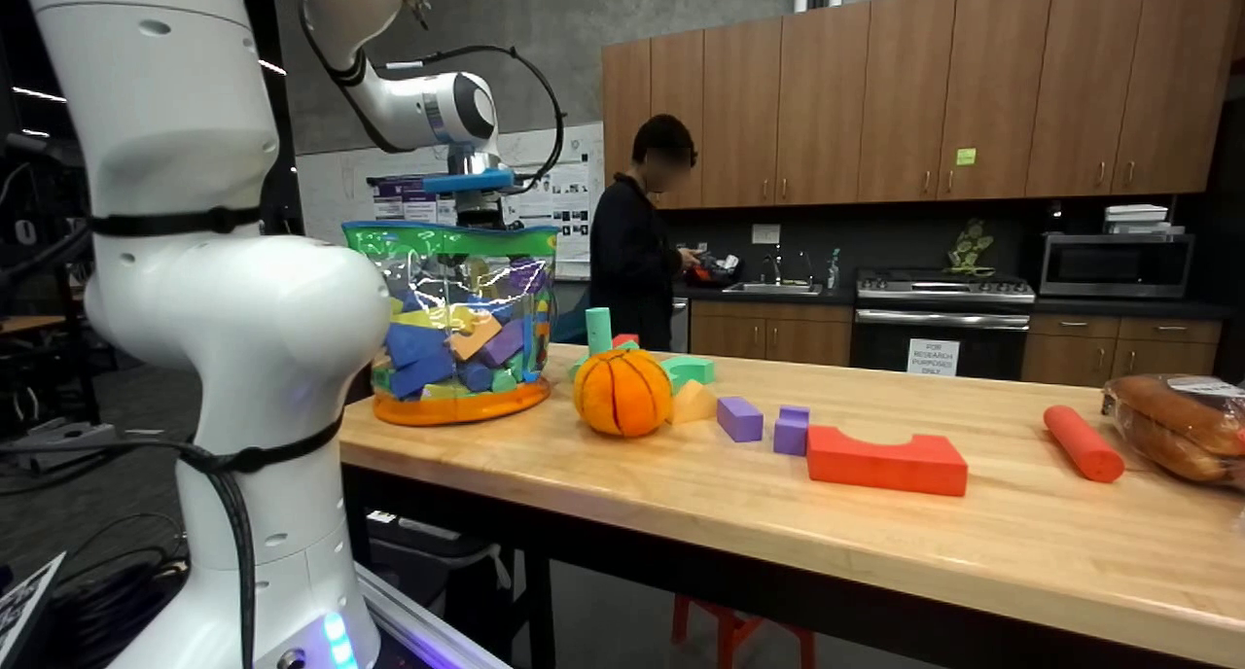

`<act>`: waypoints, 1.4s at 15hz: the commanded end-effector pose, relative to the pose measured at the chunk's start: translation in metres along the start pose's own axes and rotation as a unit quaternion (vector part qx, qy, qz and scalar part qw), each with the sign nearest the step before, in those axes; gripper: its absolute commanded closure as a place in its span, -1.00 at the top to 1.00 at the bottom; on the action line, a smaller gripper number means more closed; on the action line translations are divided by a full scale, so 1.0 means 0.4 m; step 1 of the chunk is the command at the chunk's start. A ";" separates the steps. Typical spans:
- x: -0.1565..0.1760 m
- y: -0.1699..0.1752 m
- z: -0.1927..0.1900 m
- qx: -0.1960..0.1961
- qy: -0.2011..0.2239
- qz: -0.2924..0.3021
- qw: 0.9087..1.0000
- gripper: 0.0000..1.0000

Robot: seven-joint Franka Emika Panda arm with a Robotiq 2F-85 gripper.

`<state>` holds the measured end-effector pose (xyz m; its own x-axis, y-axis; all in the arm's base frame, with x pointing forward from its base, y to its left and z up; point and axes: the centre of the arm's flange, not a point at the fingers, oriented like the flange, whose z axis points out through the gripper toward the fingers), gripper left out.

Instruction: Remove the blue block out of the bag

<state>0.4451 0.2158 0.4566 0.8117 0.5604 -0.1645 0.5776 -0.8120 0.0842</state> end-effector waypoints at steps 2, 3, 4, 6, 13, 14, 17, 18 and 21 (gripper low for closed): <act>-0.003 0.026 0.008 0.020 -0.021 -0.002 1.000 1.00; -0.005 0.031 0.009 0.022 -0.026 -0.002 0.999 1.00; -0.009 0.035 0.009 0.024 -0.032 -0.002 0.999 1.00; -0.020 0.042 0.008 0.028 -0.050 -0.001 0.998 1.00; -0.019 0.049 0.006 0.049 -0.063 -0.028 0.996 1.00; -0.012 0.047 0.005 0.053 -0.059 -0.037 0.996 1.00; 0.025 0.042 0.034 0.058 -0.055 -0.053 0.995 1.00; 0.034 0.044 0.047 0.057 -0.060 -0.056 0.995 1.00; 0.050 0.043 0.081 0.063 -0.074 -0.058 0.994 1.00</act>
<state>0.4564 0.2038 0.4312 0.7289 0.6178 -0.2950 0.6354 -0.7709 -0.0445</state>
